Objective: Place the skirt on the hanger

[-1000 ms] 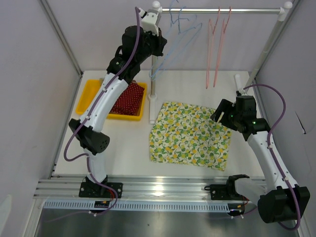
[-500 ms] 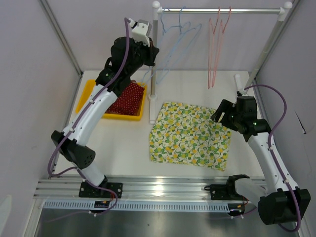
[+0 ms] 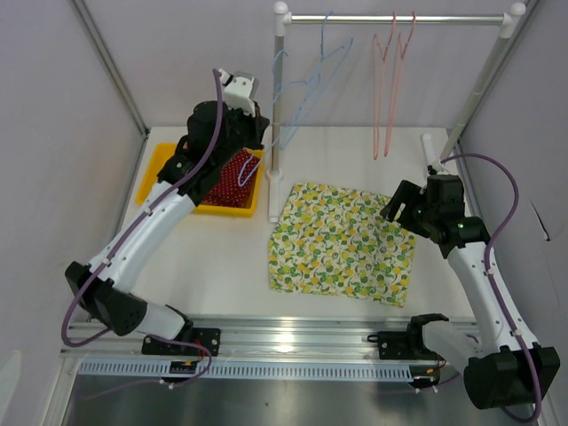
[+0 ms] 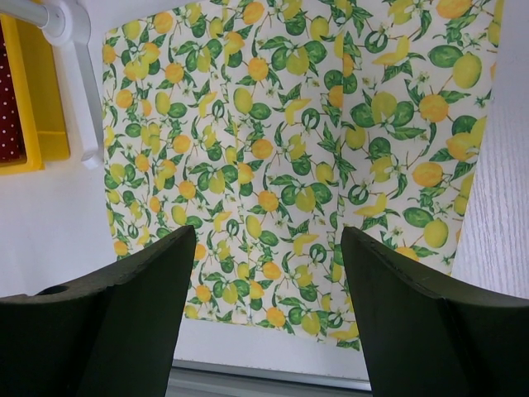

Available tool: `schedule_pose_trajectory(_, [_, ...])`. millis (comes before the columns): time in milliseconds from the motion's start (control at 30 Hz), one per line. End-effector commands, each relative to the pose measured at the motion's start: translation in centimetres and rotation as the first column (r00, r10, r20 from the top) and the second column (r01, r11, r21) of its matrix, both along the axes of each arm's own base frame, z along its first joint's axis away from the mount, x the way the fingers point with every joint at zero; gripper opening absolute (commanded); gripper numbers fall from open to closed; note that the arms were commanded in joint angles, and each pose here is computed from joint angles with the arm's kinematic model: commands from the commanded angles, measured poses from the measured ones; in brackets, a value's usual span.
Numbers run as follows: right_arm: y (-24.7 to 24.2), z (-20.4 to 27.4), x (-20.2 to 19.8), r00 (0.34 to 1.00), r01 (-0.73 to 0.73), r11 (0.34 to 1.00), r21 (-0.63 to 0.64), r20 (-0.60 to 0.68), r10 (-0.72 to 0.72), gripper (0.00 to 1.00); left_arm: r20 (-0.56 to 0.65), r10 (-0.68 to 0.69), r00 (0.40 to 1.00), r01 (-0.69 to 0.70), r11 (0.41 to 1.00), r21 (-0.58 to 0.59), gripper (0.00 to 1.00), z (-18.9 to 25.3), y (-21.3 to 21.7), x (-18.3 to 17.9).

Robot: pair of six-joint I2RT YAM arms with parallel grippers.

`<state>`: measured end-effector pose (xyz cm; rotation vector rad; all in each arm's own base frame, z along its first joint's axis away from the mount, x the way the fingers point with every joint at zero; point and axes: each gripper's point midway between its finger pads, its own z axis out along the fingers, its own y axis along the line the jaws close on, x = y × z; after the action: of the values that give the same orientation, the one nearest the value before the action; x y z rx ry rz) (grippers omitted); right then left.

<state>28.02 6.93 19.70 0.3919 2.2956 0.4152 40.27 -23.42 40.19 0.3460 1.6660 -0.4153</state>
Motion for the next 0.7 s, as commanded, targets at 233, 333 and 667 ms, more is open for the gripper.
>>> schedule_pose_trajectory(233, [-0.4,0.8,-0.3,1.000,0.000,1.000,-0.025,0.023,0.000,0.78,0.017,0.024,1.000,-0.023,0.995,-0.093,0.00,-0.8,2.9,-5.1])
schedule_pose_trajectory(333, [-0.1,0.7,-0.5,1.000,-0.005,1.000,-0.025,0.016,0.006,0.78,-0.050,0.026,0.998,-0.031,0.995,-0.099,0.00,-4.7,3.6,-6.5])
schedule_pose_trajectory(667, [1.0,1.2,-1.2,0.999,-0.034,0.999,-0.032,0.021,0.034,0.78,-0.134,-0.123,0.983,0.095,0.975,-0.199,0.00,-10.0,2.9,-12.3])
